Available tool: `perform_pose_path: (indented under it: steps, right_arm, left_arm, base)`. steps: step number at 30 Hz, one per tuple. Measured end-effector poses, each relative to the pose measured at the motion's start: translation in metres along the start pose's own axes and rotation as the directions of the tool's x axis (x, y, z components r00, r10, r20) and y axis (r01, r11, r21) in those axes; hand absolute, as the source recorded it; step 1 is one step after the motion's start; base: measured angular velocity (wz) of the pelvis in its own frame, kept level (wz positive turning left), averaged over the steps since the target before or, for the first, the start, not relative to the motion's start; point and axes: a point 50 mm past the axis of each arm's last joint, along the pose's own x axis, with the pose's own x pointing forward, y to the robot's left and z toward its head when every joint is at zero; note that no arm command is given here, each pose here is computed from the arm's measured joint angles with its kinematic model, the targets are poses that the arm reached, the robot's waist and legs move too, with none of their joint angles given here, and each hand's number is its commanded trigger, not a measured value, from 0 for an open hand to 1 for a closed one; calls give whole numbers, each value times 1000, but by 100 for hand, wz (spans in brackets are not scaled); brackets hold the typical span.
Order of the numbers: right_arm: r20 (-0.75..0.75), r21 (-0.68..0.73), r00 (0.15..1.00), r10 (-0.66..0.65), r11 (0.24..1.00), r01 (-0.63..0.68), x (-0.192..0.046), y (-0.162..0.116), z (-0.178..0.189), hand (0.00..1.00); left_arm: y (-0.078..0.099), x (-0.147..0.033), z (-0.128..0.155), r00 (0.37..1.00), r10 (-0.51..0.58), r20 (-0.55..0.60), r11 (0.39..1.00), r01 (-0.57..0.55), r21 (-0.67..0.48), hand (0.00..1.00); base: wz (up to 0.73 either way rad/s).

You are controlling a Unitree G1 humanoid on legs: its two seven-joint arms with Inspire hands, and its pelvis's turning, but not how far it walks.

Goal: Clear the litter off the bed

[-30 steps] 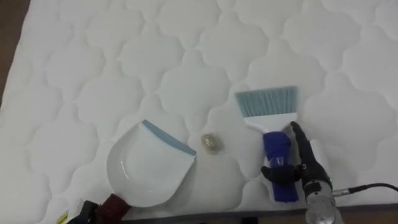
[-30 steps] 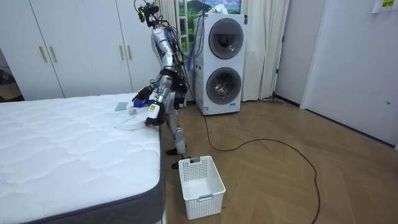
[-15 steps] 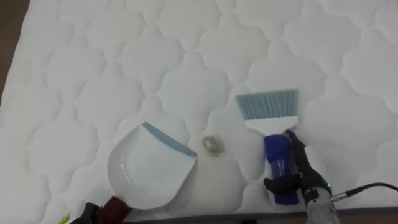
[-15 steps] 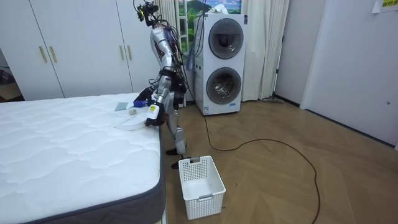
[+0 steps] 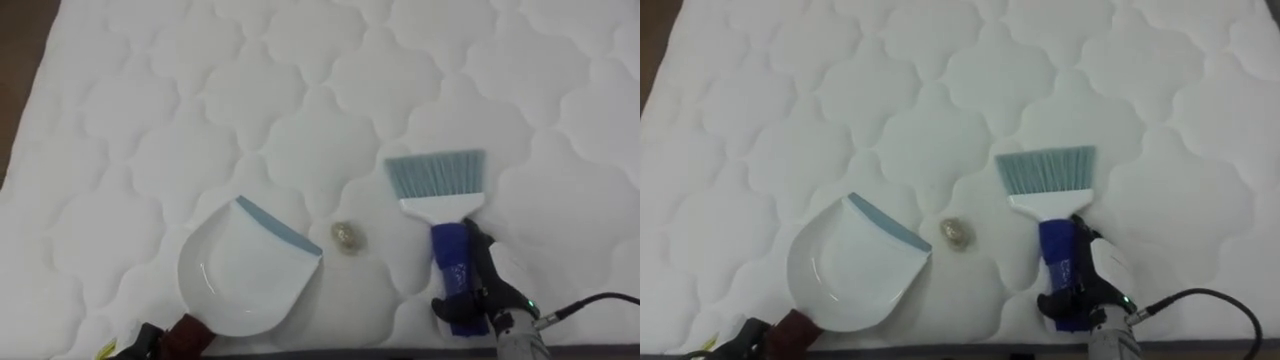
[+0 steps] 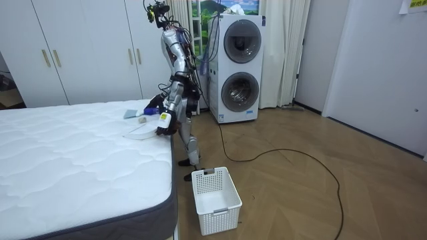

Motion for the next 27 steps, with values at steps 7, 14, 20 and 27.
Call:
perform_pose_path:
  steps: [7,14,20,27]
  right_arm:
    - [-27,8,994,-105,994,105,11,-21,0,100]
    - [-83,-32,988,-131,991,129,14,-30,-12,100]
    - [-135,-44,983,-127,992,122,11,-29,-22,100]
    - [-162,-52,980,-119,992,112,9,-28,-29,100]
  left_arm:
    - [1,1,0,1000,1,-4,1000,-1,1,100]
    - [3,1,1,1000,1,-4,1000,-1,4,100]
    - [5,2,0,1000,2,-6,1000,-2,3,100]
    - [7,2,0,1000,-1,-3,1000,1,10,100]
  base:
    - [0]
    - [1]
    - [1]
    - [0]
